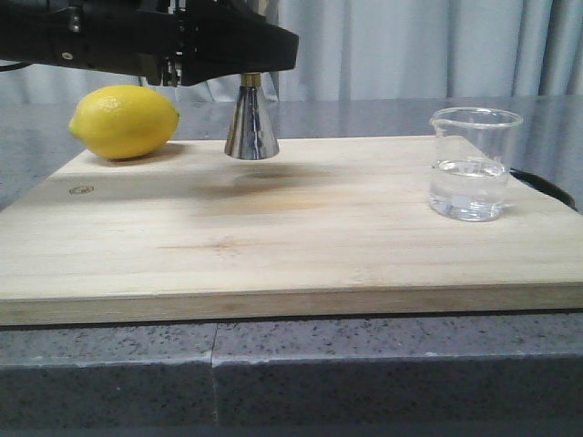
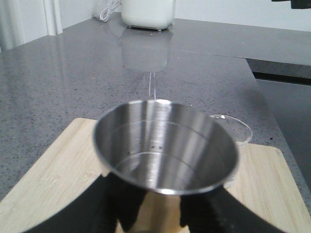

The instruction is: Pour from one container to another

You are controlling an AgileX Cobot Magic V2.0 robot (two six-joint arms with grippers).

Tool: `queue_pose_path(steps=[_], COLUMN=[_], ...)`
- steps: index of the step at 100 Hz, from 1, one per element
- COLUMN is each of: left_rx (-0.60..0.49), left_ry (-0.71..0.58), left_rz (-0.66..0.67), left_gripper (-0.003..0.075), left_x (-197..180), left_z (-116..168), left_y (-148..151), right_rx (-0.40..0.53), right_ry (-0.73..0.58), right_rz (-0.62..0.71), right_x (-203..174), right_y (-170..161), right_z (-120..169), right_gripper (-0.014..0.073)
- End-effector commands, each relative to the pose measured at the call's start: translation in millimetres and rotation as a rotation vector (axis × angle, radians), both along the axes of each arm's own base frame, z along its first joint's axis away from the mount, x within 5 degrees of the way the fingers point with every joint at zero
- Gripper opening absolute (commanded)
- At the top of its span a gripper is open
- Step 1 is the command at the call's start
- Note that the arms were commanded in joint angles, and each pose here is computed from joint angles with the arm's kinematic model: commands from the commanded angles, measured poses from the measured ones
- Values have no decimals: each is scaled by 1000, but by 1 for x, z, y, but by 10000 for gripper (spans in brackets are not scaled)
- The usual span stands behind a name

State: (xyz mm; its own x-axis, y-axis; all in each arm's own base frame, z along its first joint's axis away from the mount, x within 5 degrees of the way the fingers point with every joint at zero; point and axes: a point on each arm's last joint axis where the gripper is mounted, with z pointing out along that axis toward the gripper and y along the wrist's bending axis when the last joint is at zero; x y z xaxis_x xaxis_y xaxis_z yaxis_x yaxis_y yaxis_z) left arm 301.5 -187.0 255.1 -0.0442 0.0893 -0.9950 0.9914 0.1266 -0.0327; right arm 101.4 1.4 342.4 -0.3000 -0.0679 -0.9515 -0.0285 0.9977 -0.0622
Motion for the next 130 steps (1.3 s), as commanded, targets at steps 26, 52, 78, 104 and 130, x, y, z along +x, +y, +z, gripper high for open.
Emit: queue_pose_path(steps=[26, 52, 78, 104, 130], left_rx=[-149, -149, -149, -149, -149], left_ry=[-40, -40, -40, -40, -40], left_rz=[-44, -44, -44, -44, -44], left_gripper=[250, 250, 250, 250, 250], left_x=[-7, -7, -7, -7, -7], left_z=[33, 33, 33, 33, 33], left_y=[-3, -3, -3, -3, -3], right_rx=[-12, 0, 12, 55, 72], right_ry=[-14, 46, 8, -124, -221], right_rz=[237, 407, 481, 525, 536], right_x=[41, 59, 65, 60, 46], right_y=[35, 71, 88, 95, 88], right_z=[31, 21, 6, -39, -85], right_gripper=[626, 626, 626, 626, 626])
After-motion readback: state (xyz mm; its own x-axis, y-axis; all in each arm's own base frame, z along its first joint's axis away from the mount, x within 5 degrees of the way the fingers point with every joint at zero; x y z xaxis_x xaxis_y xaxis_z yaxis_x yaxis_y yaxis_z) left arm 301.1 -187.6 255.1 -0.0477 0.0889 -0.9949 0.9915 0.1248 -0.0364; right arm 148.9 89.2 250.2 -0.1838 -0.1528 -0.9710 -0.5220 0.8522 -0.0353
